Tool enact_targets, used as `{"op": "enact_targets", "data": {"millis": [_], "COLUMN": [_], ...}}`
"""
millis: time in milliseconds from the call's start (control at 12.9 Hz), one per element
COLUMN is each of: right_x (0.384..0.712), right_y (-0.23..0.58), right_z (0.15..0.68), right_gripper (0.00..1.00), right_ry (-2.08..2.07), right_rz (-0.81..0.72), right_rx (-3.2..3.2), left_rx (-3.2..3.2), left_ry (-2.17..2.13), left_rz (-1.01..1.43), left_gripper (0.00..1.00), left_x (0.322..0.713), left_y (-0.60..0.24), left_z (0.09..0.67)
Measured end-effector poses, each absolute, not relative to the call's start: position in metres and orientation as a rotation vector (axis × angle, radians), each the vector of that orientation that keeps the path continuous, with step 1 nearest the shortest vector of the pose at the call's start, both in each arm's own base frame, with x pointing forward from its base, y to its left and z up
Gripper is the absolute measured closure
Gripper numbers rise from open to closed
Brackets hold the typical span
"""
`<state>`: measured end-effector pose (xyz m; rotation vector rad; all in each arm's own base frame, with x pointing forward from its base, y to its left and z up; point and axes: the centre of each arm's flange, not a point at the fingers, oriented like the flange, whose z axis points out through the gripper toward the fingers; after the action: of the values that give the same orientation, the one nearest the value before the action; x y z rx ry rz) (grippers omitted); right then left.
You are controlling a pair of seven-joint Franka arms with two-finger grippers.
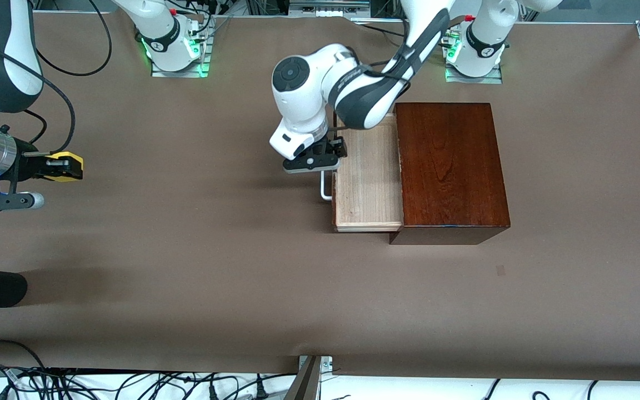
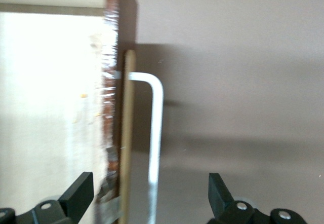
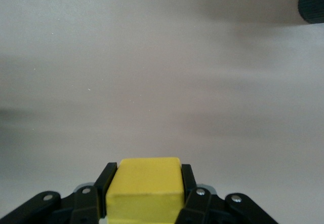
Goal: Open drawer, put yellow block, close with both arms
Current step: 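Grasp the white drawer handle with the left gripper and pull it open, then release the handle with the left gripper while the right gripper carries the cube over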
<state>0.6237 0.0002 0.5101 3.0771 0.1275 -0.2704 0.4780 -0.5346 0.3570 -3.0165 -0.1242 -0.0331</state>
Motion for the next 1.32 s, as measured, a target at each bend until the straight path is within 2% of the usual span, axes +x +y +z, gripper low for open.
{"op": "enact_targets", "data": {"millis": [310,543,931,1319], "right_x": [0.624,0.624,0.613,0.56], "right_y": [0.003,0.029,0.141,0.297], "right_z": [0.511,0.515,0.545,0.565], "right_gripper": [0.44,0.44,0.44,0.44], "right_ry": [0.096,-0.04,-0.336,-0.62], "right_rz": [-0.266,-0.251,-0.203,-0.213], "right_rx": [3.09,3.12,3.175,3.168], "left_rx": [-3.037,-3.079,-3.126,-3.111], "left_ry": [-0.221,-0.276,-0.167,-0.054], "left_rz": [0.003,0.035,0.124,0.11], "left_gripper": [0.0,0.0,0.0,0.0], "left_x": [0.486,0.523,0.56,0.561], "left_y": [-0.497,-0.426,-0.292,-0.154], "left_z": [0.437,0.492,0.552,0.593]}}
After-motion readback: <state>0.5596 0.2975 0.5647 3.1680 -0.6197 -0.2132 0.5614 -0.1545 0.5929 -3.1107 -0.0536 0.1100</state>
